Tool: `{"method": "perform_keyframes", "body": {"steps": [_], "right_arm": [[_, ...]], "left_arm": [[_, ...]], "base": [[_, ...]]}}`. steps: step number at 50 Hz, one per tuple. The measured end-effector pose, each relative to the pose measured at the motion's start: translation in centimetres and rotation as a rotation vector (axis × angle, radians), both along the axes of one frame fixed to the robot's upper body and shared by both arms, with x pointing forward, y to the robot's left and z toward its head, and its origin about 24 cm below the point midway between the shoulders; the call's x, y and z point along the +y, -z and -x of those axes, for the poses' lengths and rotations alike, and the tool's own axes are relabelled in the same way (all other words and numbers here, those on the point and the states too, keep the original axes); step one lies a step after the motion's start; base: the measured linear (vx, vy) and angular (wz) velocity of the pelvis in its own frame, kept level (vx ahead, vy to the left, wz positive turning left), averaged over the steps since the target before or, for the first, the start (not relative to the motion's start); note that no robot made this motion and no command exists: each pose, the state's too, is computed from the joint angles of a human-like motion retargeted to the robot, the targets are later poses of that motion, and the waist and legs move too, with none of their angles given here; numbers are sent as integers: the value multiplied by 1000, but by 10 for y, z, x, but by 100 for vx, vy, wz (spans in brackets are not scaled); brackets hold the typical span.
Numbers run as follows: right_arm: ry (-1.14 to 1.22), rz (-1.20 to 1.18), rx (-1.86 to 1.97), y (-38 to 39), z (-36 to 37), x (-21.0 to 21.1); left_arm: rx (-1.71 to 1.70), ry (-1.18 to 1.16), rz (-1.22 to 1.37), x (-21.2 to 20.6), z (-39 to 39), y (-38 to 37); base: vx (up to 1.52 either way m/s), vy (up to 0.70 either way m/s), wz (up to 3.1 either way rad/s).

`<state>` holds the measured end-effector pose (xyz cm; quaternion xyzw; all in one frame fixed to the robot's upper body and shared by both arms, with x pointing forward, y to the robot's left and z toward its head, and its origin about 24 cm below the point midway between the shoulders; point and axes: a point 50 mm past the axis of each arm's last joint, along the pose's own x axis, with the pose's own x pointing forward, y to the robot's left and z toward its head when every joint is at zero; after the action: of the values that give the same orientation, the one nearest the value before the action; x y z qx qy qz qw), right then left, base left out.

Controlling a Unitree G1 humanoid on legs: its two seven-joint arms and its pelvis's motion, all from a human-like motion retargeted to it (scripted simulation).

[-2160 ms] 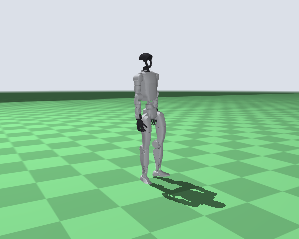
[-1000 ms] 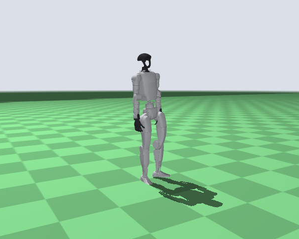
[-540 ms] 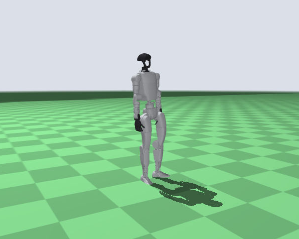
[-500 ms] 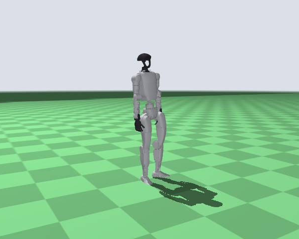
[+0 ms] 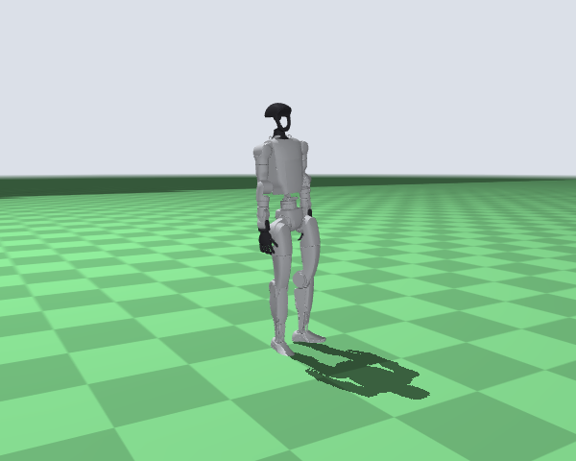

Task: In place motions

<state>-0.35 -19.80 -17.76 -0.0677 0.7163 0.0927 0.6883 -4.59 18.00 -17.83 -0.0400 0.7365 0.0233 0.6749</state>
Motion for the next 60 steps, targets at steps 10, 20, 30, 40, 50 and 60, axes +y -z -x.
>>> {"method": "perform_keyframes", "body": {"steps": [10, 20, 30, 40, 50, 60], "right_arm": [[-13, 0, 7, 0, 0, 0], [-17, 6, 8, 0, 1, 0], [-21, 7, 6, 0, 1, 0], [-26, 7, 6, 0, 0, 0], [-29, 5, 7, 0, 1, 0], [-33, 4, 7, 0, 0, 0]], "left_arm": [[0, 0, 0, 0, 0, 0], [-2, 7, 0, 0, 0, 0], [-1, 5, 0, 0, 0, 0], [-1, 7, 1, 0, 0, 0], [-1, 5, 0, 0, 0, 0], [0, 5, 0, 0, 0, 0]], "base": [[0, 0, 0], [0, 0, 0], [0, 0, 0], [0, 0, 0], [0, 0, 0], [0, 0, 0]]}}
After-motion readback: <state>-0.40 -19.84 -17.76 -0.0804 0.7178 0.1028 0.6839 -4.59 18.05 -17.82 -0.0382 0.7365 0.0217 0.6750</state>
